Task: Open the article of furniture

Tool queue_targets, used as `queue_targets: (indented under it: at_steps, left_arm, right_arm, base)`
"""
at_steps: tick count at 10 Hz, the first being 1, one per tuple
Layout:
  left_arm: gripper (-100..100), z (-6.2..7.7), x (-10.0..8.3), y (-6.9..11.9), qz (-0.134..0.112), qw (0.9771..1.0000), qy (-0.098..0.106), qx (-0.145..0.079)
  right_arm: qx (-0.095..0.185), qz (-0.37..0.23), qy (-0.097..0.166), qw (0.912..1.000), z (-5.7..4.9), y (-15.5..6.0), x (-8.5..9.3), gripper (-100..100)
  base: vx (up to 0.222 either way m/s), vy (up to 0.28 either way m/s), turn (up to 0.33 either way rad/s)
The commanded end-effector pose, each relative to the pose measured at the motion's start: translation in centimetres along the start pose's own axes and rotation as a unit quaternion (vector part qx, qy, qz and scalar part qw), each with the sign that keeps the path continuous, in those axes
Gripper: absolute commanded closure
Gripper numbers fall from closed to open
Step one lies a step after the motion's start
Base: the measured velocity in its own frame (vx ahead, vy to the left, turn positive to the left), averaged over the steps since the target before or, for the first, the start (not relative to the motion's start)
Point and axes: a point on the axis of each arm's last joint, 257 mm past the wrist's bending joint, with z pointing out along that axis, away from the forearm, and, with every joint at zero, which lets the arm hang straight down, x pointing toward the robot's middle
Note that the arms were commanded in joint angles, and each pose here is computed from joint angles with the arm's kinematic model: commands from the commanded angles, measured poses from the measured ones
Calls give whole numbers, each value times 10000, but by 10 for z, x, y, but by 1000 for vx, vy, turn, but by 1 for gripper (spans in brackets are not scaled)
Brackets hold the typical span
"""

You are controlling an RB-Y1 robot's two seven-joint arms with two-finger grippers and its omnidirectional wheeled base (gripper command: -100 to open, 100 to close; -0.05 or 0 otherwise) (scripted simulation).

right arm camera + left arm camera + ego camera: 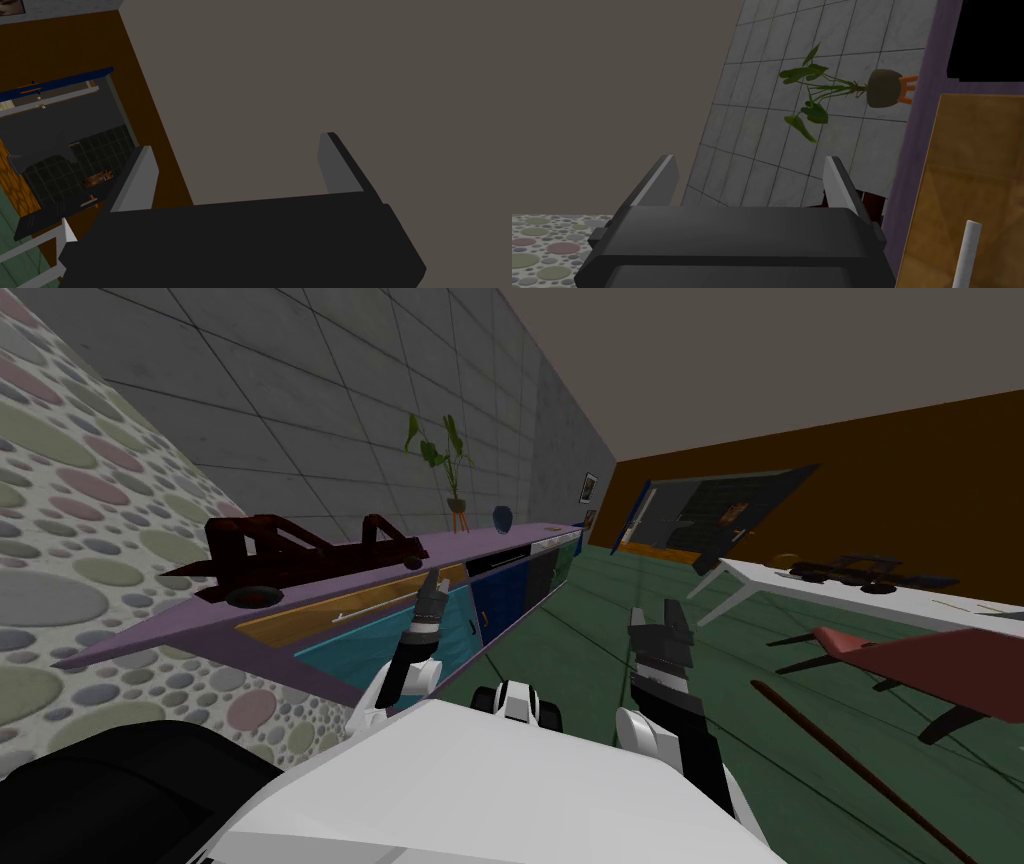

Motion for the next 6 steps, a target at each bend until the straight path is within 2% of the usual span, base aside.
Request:
queue_targets:
  at_steps: [1, 6]
  left_arm:
    - [-100, 1, -5, 7, 112, 9997, 166, -156]
    - [-100, 2, -28, 24, 207, 9977, 188, -618]
  right_arm:
    - [0, 0, 0, 10000, 0, 0, 0, 0]
    - [0, 0, 0, 10000, 0, 0, 0, 0]
  base:
    - [98, -42, 78]
    - [137, -94, 101]
